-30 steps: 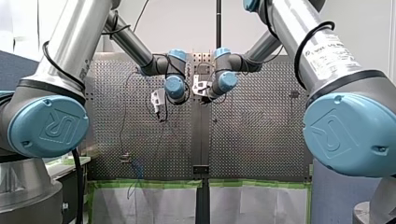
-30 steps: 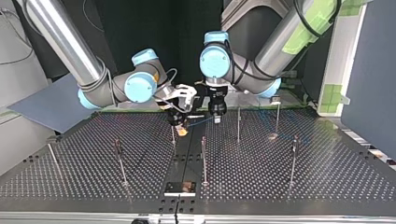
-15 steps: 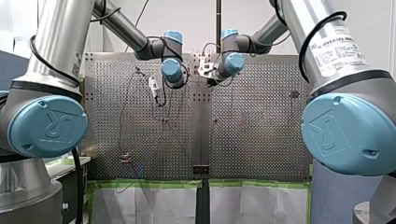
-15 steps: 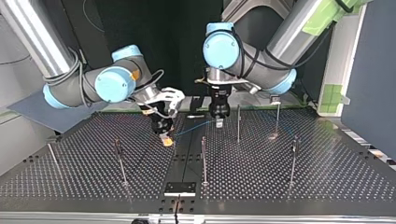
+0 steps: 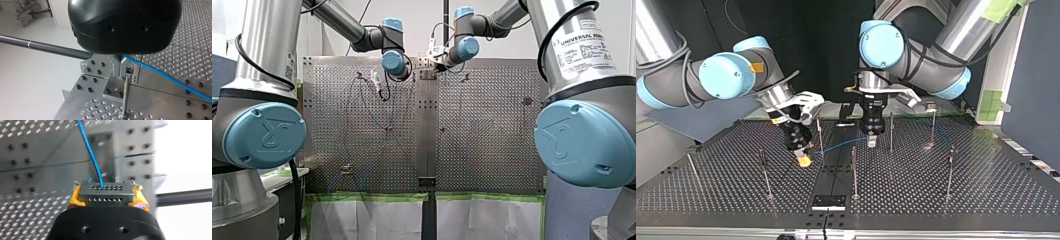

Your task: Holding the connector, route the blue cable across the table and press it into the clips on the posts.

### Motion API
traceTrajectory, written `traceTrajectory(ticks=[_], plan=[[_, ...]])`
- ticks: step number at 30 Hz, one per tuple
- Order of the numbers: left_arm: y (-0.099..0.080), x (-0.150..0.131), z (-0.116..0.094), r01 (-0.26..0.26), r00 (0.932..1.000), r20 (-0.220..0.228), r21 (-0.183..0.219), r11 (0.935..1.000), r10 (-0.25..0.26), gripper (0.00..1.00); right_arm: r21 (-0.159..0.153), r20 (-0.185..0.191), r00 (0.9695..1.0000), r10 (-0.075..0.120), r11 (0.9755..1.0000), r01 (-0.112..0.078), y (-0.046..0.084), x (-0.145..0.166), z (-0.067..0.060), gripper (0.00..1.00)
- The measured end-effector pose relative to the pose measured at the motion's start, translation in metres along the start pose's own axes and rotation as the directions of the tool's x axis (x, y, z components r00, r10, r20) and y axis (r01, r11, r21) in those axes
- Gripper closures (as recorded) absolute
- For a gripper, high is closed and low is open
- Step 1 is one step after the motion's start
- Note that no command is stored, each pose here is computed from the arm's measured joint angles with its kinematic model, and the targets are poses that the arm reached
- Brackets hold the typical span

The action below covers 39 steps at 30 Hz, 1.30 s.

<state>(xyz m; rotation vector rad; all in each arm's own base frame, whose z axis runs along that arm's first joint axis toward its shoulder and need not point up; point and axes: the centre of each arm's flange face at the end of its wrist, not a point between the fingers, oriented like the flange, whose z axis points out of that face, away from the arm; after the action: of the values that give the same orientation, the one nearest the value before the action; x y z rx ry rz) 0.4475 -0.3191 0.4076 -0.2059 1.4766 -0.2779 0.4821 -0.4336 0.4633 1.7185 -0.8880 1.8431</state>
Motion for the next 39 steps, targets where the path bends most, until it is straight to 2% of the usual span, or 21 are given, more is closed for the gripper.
traceTrajectory(ticks=[5, 13, 20, 26, 30, 39], plan=[[0.0, 0.015, 0.012, -0.008, 0.9995, -0.031, 0.006, 0.9999, 0.009, 1.0, 0.024, -0.033, 0.9995, -0.004, 0.9997, 0.005, -0.007, 0.022, -0.011, 1.0], [0.012, 0.031, 0.028, -0.017, 0.999, -0.041, -0.03, 0.9994, 0.016, 1.0, 0.026, 0.0, 1.0, 0.003, 0.9997, -0.003, -0.003, 0.003, -0.002, 1.0], [0.02, 0.029, 0.035, -0.014, 0.9994, -0.031, -0.038, 0.9992, 0.013, 1.0, 0.017, 0.034, 0.9994, 0.01, 0.9998, -0.01, 0.004, -0.018, 0.008, 1.0], [0.023, 0.025, 0.045, 0.0, 0.9999, -0.012, -0.012, 0.9999, 0.0, 1.0, 0.004, 0.043, 0.999, 0.012, 0.9999, -0.012, 0.014, -0.025, 0.012, 1.0], [0.026, 0.029, 0.056, 0.005, 0.9998, -0.019, -0.003, 1.0, -0.005, 1.0, -0.004, 0.051, 0.9986, 0.016, 0.9999, -0.015, 0.021, -0.032, 0.016, 1.0], [0.05, 0.019, 0.084, 0.01, 0.9999, 0.005, -0.01, 0.9999, -0.01, 1.0, -0.015, 0.047, 0.9987, 0.019, 0.9997, -0.018, 0.038, -0.033, 0.02, 1.0]])
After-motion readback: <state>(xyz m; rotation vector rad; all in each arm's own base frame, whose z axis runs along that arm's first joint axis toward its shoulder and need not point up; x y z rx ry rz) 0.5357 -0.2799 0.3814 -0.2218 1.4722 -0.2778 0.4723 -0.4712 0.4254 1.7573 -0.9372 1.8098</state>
